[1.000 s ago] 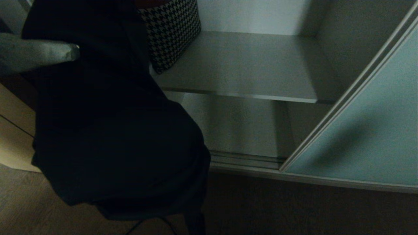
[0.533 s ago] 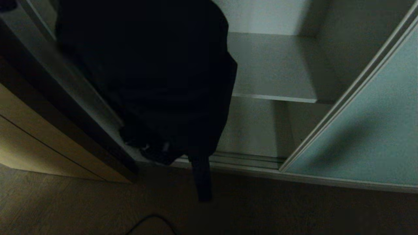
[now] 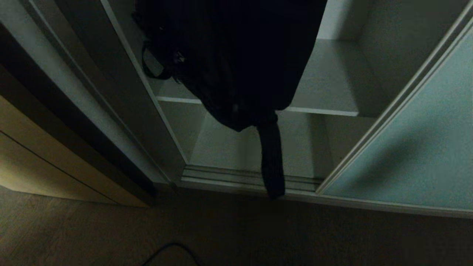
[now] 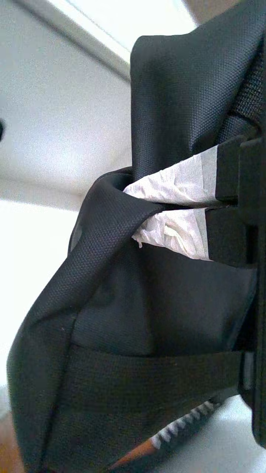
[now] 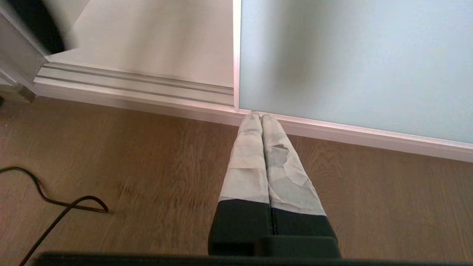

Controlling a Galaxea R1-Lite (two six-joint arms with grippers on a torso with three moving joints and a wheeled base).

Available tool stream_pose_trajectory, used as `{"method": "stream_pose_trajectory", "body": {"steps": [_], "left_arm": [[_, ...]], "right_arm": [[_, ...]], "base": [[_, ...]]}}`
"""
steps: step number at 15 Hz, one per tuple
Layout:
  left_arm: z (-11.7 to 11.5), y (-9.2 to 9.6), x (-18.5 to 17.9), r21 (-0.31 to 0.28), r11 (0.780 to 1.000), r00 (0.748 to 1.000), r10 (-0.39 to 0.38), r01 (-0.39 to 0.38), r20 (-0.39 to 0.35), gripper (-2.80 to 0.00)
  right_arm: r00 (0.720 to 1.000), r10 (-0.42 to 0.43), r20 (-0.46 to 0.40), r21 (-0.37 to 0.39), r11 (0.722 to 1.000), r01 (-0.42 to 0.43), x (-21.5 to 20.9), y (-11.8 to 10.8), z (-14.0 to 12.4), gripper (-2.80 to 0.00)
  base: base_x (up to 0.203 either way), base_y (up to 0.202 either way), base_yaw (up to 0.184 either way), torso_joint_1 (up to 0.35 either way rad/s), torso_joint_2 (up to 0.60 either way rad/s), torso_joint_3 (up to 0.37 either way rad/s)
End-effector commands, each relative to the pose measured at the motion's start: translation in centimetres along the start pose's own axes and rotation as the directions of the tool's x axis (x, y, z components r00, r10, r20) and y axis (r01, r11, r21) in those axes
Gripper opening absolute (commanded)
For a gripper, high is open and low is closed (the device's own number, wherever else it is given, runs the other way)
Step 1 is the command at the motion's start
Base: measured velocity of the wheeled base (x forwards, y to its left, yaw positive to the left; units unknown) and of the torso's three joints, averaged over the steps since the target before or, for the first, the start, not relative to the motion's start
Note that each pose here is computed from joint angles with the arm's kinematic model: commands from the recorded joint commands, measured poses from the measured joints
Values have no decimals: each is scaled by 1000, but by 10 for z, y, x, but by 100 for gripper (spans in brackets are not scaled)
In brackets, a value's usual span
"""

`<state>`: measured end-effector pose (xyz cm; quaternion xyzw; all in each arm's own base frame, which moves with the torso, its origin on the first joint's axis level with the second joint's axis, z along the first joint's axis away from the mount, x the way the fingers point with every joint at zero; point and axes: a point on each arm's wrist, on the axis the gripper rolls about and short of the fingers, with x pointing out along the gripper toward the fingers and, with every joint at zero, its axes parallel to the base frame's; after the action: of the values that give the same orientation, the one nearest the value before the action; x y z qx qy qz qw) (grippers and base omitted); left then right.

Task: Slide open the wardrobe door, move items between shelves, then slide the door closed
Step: Place the bag on the higher shelf

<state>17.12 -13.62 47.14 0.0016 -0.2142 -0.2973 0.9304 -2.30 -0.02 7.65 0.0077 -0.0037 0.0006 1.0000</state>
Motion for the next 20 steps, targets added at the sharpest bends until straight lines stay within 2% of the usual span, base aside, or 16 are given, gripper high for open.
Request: {"method": "stream_pose_trajectory", "body": {"steps": [1,5,13,20], "left_arm": [[-20,-4,29,0,1000,1000,-1,1,-8,-280],[-41,-8,59,-4,999,996,42,-41,83,-280],[-41,-8,59,-7,999,996,36,-35,88,-280],[-46,-16,63,-14,1000,997,8,-7,81,-280]], "right_arm": [[1000,0,2,0,1000,0,0,0,0,-280],[1000,0,2,0,1000,0,0,0,0,-280],[1000,0,2,0,1000,0,0,0,0,-280],[1000,0,2,0,1000,0,0,0,0,-280]], "base": [[0,0,0,0,0,0],[0,0,0,0,0,0],[0,0,0,0,0,0],[185,0,1,1,2,4]]}}
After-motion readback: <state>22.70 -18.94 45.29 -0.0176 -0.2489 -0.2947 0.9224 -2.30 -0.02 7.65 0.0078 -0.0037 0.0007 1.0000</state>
